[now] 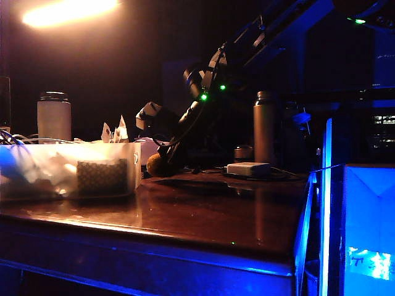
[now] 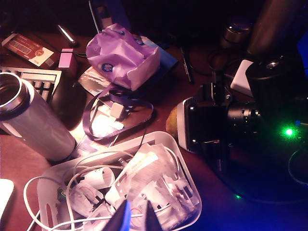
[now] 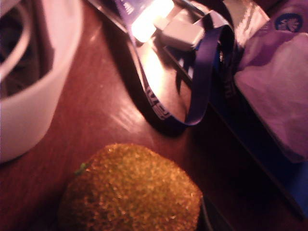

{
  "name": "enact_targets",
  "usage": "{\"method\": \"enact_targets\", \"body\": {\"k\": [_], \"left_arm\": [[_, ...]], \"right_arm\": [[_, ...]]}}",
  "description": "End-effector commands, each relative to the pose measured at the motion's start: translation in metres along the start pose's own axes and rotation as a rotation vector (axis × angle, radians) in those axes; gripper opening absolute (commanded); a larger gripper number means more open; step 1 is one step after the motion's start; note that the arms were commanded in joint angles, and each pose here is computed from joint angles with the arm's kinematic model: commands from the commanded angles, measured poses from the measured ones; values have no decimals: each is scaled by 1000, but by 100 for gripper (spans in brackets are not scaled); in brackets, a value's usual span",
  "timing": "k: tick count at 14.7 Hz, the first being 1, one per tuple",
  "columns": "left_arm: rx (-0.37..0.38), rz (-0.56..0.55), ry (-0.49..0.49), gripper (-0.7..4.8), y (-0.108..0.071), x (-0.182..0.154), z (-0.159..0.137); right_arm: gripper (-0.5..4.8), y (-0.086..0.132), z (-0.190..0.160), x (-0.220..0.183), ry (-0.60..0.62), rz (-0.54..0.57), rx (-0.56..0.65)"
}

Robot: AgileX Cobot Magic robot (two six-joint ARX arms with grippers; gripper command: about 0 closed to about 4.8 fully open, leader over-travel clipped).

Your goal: Pick up the kiwi and place it into the translucent box.

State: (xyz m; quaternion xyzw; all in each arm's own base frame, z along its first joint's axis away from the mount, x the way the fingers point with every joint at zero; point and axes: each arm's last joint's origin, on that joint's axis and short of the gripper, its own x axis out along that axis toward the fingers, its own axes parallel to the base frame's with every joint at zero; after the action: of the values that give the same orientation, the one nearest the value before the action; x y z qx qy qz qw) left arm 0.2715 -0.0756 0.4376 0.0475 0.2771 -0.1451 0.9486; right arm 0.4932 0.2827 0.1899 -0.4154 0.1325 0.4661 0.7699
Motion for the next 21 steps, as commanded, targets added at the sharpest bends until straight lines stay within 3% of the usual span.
{"method": "enact_targets", "body": {"k": [1,5,9,11,15,21], "left_arm": [[-2,-4,-17,51,0,-2,2],[-2,-4,-18,51,0,-2,2],[-1,1,-37,51,0,-2,4],[0,3,-75,51,0,-2,7],[0,3,-91,51,0,-2,9],[0,2,-75,51,0,-2,7]], "right_arm": [[295,-7,11,-9,-33,-33,0],[295,-24,24,-37,-62,-88,-2],[295,-46,55,-93,-126,-142,32],[295,-49,74,-119,-301,-35,145],[295,-36,92,-118,-412,103,186],[295,11,127,-78,-465,202,151]]}}
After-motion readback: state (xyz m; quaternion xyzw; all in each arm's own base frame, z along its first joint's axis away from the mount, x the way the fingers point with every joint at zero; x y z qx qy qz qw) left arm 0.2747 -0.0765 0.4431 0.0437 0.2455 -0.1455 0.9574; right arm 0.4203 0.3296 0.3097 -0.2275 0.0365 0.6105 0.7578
